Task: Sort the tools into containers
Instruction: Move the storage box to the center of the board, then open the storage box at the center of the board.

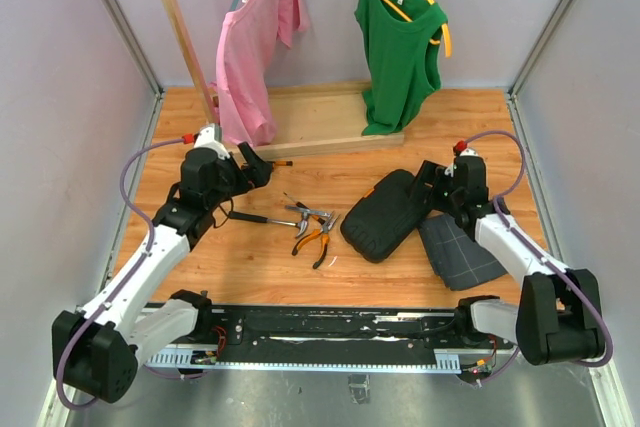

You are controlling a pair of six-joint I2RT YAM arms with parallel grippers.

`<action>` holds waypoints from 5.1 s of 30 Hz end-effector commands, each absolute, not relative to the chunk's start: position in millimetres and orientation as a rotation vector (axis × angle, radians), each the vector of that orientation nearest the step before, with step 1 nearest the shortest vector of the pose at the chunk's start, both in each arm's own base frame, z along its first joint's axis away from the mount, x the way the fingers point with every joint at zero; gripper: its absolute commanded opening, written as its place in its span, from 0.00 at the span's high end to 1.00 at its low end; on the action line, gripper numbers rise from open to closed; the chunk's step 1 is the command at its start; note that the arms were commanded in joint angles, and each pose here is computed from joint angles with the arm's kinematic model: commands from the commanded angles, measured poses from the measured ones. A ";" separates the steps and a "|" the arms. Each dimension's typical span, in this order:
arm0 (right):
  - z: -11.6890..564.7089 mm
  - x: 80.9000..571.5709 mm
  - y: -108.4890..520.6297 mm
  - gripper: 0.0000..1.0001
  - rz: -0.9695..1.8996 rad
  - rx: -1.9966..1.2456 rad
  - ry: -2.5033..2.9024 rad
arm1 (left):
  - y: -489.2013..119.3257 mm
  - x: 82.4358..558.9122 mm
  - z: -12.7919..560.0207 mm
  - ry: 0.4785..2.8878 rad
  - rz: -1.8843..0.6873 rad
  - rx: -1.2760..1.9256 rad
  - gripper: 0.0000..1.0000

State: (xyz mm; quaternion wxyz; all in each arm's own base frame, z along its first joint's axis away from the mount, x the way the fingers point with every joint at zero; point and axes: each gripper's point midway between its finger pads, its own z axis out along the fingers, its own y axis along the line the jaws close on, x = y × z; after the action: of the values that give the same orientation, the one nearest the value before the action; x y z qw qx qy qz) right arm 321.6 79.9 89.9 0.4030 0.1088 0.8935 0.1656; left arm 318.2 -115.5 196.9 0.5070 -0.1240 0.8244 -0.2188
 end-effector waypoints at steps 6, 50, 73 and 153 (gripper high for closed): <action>78.4 318.3 117.9 0.01 0.624 0.209 2.295 | -151.0 324.6 179.3 2.029 -0.698 -0.179 0.01; 90.4 286.5 199.2 0.01 0.730 -0.177 2.307 | -289.5 281.3 101.7 2.214 -0.967 0.086 0.03; 92.5 269.5 146.0 0.01 0.486 -0.017 2.297 | -340.0 274.3 113.3 2.171 -0.914 0.171 0.04; 111.3 349.4 127.1 0.03 0.711 0.000 2.210 | -221.1 309.6 186.9 1.909 -0.607 -0.080 0.01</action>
State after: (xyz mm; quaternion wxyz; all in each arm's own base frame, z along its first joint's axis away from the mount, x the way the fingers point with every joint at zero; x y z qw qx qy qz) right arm 347.7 117.9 106.8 0.4022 0.0005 0.8871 0.2265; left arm 310.0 -213.4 190.4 0.5446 -0.0467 0.8028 -0.2384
